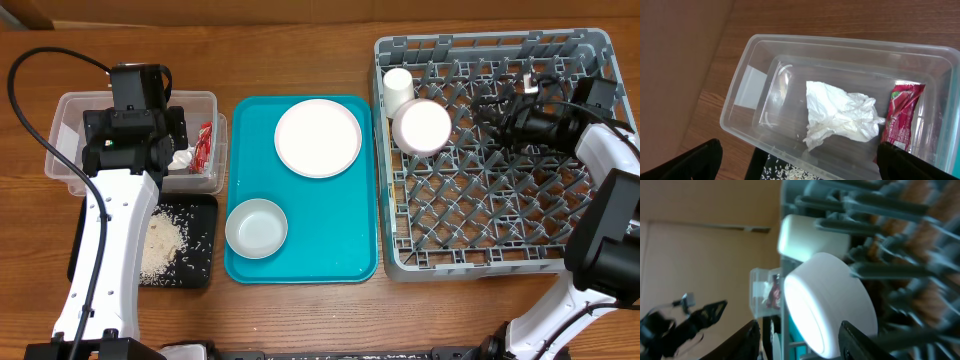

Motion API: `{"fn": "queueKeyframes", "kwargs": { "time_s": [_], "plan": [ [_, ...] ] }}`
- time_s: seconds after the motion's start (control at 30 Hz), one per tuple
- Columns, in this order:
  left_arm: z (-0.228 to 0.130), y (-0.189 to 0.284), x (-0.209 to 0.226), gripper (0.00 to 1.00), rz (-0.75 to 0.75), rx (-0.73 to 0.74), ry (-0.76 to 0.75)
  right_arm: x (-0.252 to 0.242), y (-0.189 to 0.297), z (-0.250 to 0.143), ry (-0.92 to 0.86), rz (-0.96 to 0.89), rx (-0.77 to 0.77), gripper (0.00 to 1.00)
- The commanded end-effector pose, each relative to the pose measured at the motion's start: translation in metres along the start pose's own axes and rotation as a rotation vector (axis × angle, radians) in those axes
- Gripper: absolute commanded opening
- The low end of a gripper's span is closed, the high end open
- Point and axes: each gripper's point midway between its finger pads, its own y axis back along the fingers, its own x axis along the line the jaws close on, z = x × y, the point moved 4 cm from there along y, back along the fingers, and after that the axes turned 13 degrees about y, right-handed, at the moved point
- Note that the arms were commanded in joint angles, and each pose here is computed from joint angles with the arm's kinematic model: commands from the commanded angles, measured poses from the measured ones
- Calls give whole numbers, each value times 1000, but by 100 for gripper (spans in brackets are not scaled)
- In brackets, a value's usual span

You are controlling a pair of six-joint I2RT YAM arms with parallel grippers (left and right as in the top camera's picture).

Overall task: Sort waste into correct bins and load items into the dishwasher
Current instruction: 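Open the right gripper, release the bowl and lift away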

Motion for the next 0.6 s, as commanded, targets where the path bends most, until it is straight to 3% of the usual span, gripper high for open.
{"fn": "queueKeyframes", "kwargs": {
  "time_s": [0.0,0.13,0.27,0.4,0.57],
  "plan": [
    [8,6,5,100,10,-28,-2,25,16,24,68,-180,-39,52],
    [8,6,5,100,10,-28,-2,72,23,31,173,-352,-27,50],
    [8,6,5,100,10,-28,-3,121,8,20,321,-496,9,41],
    [8,6,5,100,11,-28,-3,168,-39,-15,508,-532,118,29],
    [8,6,5,100,10,-28,-3,206,-112,-77,700,-471,297,28]
  ]
}}
